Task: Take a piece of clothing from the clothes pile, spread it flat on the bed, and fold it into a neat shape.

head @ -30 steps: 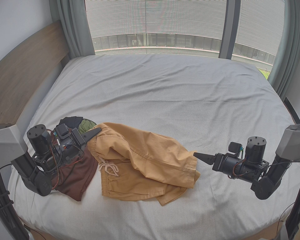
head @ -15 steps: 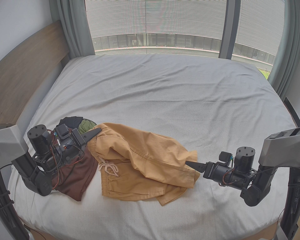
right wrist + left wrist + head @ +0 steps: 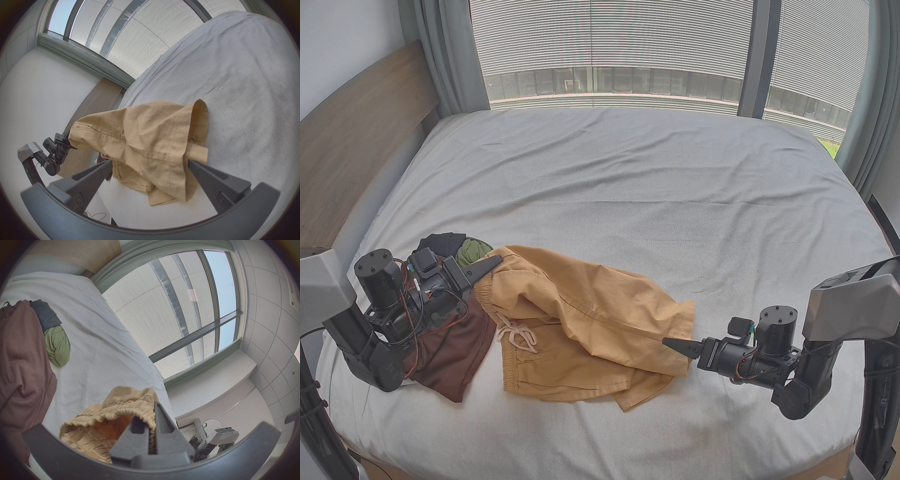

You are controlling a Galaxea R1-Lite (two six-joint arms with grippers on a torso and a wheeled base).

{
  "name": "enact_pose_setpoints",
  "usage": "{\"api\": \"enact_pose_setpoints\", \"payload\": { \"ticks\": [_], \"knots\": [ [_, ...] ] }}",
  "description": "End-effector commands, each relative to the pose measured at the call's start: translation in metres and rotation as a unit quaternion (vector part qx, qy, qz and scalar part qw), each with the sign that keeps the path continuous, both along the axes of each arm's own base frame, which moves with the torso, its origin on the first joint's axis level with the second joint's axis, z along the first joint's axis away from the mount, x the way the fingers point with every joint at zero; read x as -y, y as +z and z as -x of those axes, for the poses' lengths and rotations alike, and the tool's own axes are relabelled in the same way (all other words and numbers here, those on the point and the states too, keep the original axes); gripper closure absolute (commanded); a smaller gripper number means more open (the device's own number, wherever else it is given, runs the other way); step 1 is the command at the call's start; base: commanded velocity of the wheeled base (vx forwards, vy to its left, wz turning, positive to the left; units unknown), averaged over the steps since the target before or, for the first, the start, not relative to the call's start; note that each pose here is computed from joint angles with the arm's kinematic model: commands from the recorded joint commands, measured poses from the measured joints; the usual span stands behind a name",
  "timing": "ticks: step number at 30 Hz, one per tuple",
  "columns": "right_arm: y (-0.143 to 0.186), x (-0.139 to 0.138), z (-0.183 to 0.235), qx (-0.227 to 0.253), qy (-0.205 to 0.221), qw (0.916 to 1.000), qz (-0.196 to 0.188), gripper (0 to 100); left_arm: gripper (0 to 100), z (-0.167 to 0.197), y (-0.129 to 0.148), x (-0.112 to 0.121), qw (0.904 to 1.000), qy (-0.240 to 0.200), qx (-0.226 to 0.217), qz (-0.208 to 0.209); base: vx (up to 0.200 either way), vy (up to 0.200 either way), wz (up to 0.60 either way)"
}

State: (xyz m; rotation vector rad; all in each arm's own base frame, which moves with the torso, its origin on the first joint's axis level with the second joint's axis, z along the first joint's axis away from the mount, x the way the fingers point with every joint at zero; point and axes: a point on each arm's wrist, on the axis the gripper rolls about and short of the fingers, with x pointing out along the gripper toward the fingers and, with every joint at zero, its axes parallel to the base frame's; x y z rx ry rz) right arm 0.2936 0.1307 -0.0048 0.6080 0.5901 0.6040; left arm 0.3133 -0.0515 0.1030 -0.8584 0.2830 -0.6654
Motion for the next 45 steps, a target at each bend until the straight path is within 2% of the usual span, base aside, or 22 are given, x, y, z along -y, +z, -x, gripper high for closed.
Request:
{"api": "enact_pose_setpoints", "payload": {
  "ticks": [1,10,20,32,40,45],
  "knots": [
    [0.001,-0.010,0.002,0.005,0.013,0.9999,-0.010,0,100,0.000,0.000,0.000,1.0000,0.000,0.000,0.000,0.000,0.000,0.00],
    [-0.006,-0.018,-0.005,0.001,0.019,0.9996,-0.022,0,100,0.000,-0.001,0.000,1.0000,-0.001,-0.002,0.000,0.000,0.000,0.00],
    [-0.005,-0.028,-0.024,0.029,0.031,0.9983,-0.039,0,100,0.001,-0.001,0.001,1.0000,-0.002,-0.002,0.000,0.000,0.000,0.00],
    [-0.006,-0.033,-0.032,0.033,0.039,0.9972,-0.054,0,100,0.000,-0.001,0.001,1.0000,-0.003,-0.002,0.000,0.000,0.000,0.00],
    [-0.008,-0.033,-0.029,0.024,0.050,0.9970,-0.055,0,100,0.000,-0.002,0.001,1.0000,-0.002,-0.002,0.000,0.000,0.000,0.00],
    [-0.022,-0.030,-0.027,0.005,0.047,0.9979,-0.045,0,100,-0.002,-0.003,0.000,1.0000,-0.001,-0.004,0.000,0.000,0.000,0.00]
  ]
}}
